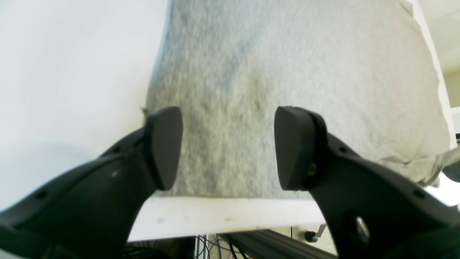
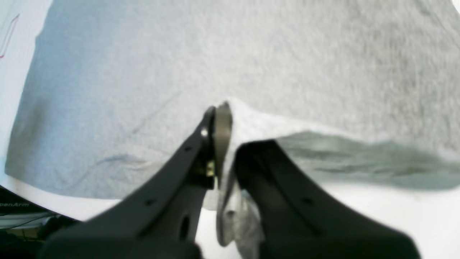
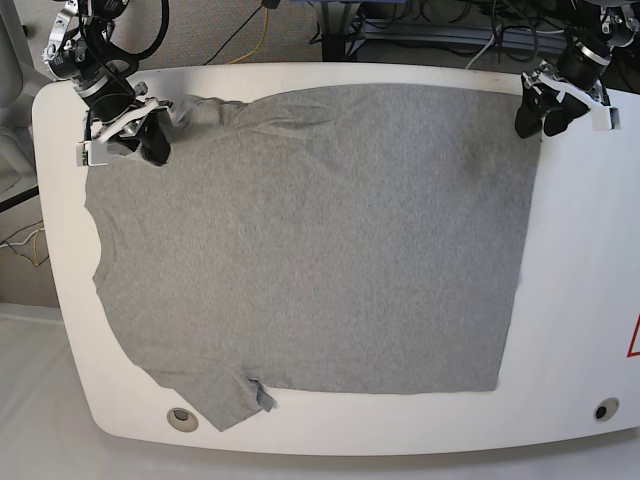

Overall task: Fold the T-shirt properly
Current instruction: 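Pull the gripped shoulders apart and toward the robot to flatten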

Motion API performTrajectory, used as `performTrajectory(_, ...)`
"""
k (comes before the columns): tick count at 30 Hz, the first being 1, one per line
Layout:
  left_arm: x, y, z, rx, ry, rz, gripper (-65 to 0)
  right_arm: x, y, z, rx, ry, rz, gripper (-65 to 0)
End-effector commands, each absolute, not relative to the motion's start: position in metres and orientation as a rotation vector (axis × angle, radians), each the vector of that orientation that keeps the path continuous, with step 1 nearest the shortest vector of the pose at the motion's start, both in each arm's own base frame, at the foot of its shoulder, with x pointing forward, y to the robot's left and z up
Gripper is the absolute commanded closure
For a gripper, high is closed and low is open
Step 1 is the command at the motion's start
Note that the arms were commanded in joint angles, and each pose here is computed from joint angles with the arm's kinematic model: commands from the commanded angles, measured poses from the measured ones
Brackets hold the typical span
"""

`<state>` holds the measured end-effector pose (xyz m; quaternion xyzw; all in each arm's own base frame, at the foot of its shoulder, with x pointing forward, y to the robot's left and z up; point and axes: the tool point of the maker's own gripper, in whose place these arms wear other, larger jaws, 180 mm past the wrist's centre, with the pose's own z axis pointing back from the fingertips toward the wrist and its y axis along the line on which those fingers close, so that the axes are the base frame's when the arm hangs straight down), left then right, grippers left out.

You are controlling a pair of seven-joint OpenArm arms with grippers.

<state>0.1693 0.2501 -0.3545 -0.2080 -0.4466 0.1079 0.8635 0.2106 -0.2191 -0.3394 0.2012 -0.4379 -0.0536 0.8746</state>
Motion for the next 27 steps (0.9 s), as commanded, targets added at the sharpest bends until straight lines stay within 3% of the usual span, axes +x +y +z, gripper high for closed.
performTrajectory(1, 0.17, 0.249, -0.346, -0.446, -0.963, 0.21, -35.7, 0.211, -0.223, -0.331, 0.414, -0.943, -0.107, 0.0)
performTrajectory(27, 0.155, 0.258, -0.388, -0.316, -0.805, 0.233, -37.9, 0.213, -0.221, -0.327, 0.42, -0.958, -0.097, 0.0)
